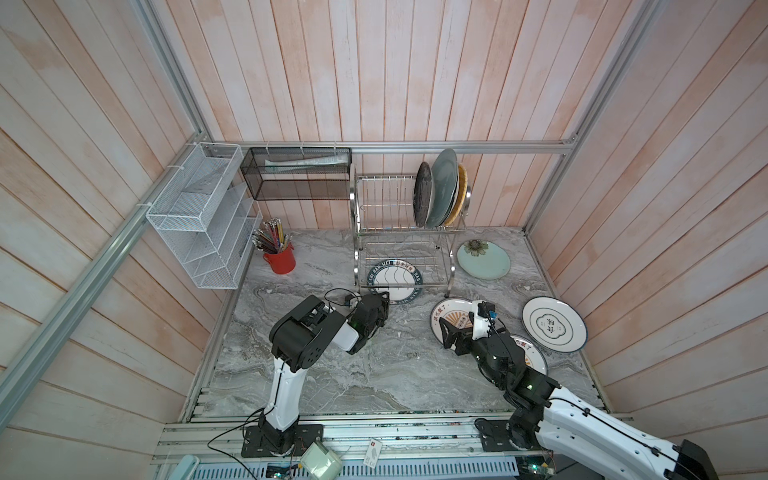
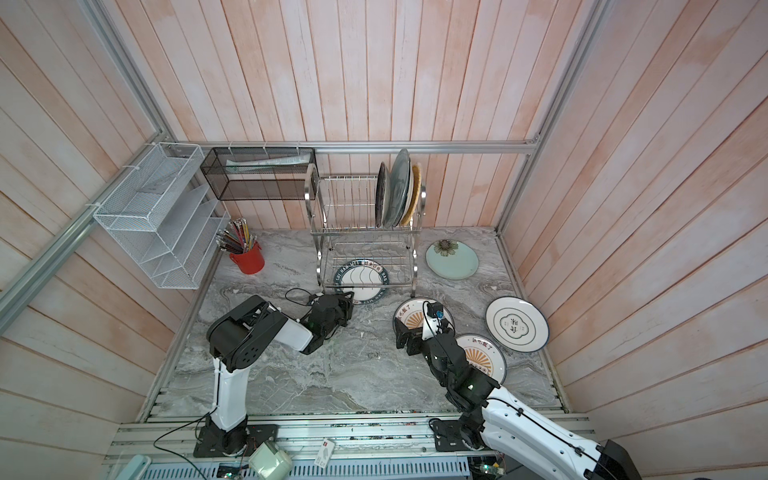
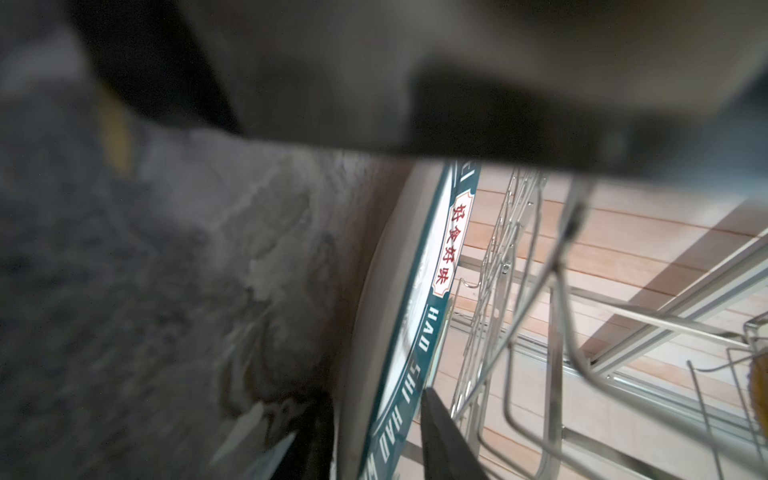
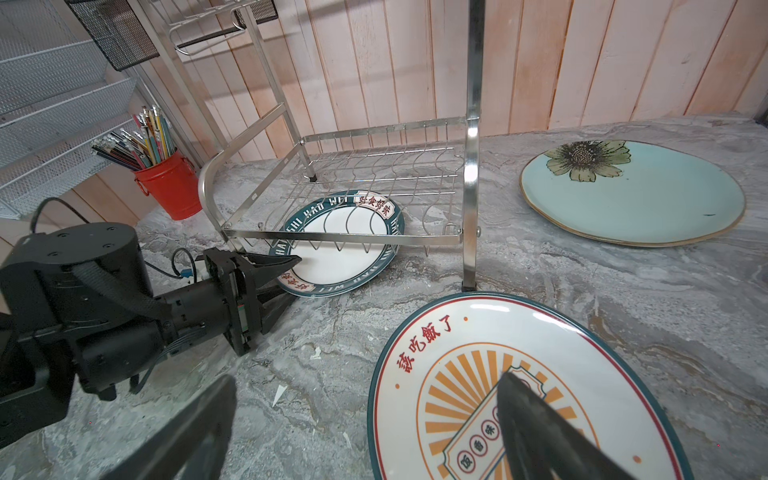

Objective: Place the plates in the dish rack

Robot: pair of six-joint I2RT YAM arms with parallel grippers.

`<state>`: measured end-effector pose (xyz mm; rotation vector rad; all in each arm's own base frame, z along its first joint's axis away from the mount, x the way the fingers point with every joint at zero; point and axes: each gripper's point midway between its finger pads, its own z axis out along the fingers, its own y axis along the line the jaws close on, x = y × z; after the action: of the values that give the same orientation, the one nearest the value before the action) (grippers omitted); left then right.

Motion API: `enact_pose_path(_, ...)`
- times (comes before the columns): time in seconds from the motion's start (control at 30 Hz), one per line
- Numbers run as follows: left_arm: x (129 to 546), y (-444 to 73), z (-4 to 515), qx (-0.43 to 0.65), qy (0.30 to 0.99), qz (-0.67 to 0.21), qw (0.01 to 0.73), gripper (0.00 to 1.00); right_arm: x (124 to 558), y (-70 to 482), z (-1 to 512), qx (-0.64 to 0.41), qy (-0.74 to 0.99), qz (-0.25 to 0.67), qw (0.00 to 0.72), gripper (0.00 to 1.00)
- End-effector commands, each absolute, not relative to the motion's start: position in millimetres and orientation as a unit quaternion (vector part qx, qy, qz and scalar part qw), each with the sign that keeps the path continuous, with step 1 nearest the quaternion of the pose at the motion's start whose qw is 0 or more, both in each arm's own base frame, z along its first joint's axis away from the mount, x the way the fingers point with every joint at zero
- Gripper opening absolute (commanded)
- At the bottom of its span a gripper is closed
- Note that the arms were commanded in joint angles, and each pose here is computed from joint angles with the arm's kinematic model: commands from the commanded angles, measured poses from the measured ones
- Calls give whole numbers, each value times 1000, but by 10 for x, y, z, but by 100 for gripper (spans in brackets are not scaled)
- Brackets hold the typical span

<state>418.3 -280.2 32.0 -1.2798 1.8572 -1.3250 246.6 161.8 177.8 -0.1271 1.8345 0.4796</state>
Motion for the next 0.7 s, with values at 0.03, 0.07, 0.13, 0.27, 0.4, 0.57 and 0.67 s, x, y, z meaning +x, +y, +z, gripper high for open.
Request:
enact_pose_path(0.03,4078,-2720,-200,-502,717,-429,225,30,2463,1590,1774,-46,782,209,585,98)
enact_pose_path(0.07,4089,-2709,-215,-505,716,-426,225,28,2463,1589,1772,-47,782,208,585,97)
enact_pose_path(0.13,4111,-2701,-199,-502,716,-426,232,21,2467,1580,1774,-45,782,206,586,98)
enact_pose_path(0.27,4099,-2704,-49,-482,720,-435,243,6,2470,1564,1767,-44,783,202,586,97)
enact_pose_path(0.4,3924,-2678,103,-470,723,-445,243,0,2468,1551,1789,-43,781,200,589,98)
enact_pose_path(0.57,3563,-2602,223,-458,730,-446,241,0,2467,1524,1791,-40,781,196,591,98)
enact_pose_path(0.67,3320,-2552,258,-449,740,-440,238,0,2470,1512,1781,-38,782,193,591,98)
